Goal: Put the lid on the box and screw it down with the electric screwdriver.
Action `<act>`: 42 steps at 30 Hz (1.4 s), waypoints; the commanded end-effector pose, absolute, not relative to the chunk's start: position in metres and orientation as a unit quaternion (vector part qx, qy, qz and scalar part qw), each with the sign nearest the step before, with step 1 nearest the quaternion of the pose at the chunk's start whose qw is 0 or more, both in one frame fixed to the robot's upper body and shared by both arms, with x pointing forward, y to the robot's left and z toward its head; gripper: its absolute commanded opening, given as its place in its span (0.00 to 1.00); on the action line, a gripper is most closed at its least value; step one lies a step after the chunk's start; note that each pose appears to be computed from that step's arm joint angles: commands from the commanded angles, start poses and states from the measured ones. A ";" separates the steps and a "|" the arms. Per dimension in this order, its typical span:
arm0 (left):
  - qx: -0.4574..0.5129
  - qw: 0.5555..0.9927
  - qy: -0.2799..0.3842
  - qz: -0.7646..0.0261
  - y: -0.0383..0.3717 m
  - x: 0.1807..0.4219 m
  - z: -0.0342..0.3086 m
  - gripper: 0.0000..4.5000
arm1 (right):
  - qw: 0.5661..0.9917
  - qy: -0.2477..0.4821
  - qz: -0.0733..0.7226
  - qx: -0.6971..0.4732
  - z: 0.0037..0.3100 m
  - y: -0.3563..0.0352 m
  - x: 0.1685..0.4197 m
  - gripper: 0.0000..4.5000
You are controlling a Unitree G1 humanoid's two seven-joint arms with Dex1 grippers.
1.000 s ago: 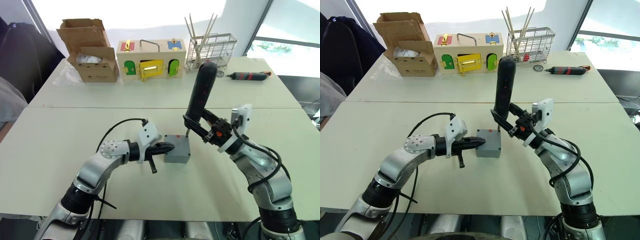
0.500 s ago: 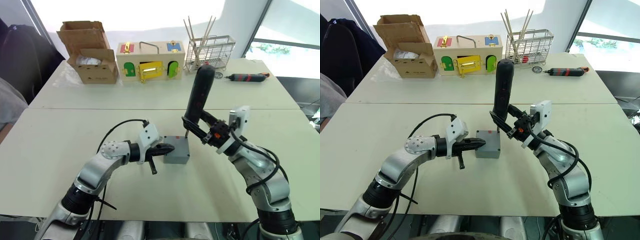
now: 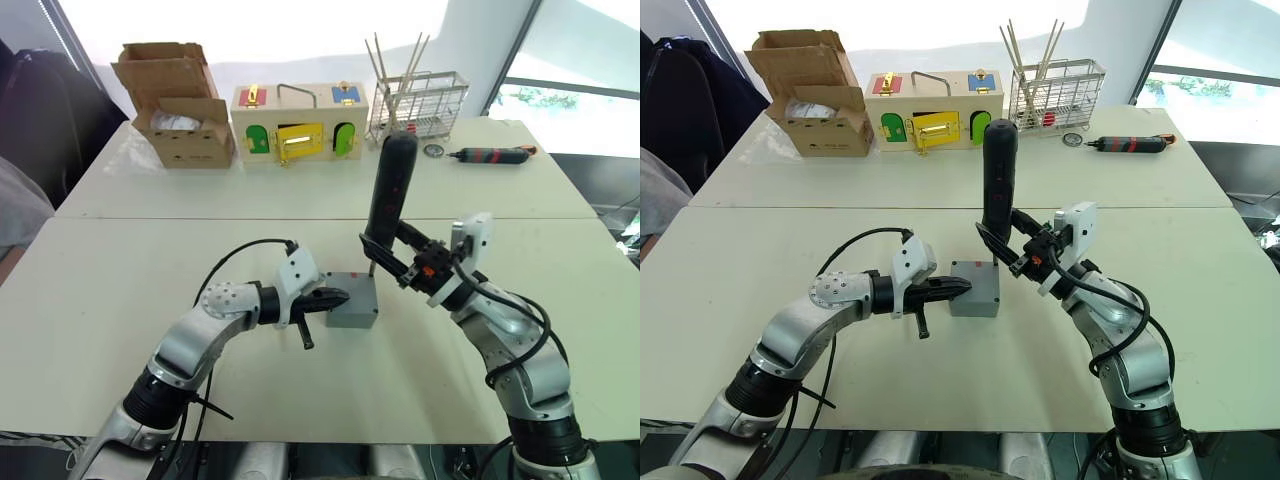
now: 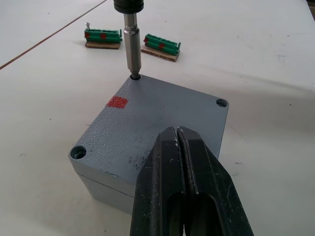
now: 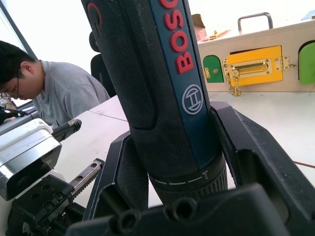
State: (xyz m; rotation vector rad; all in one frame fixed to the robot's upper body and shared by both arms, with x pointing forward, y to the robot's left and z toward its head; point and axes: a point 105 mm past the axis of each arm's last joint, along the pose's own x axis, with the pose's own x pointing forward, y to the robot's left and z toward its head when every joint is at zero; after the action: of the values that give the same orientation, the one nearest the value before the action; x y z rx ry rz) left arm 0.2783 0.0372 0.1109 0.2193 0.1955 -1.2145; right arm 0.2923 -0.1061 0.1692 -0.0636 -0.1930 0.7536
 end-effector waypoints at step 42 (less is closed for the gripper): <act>0.076 0.786 0.035 -0.612 0.018 0.259 0.162 0.00 | 0.962 0.232 0.140 -0.040 0.221 -0.291 0.296 0.39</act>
State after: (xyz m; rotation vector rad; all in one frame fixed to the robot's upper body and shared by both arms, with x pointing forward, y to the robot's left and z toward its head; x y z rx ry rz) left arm 0.2661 0.0259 0.1529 0.1434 0.1335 -1.2735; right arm 0.3017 -0.2910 0.2082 -0.0770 0.4675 0.2463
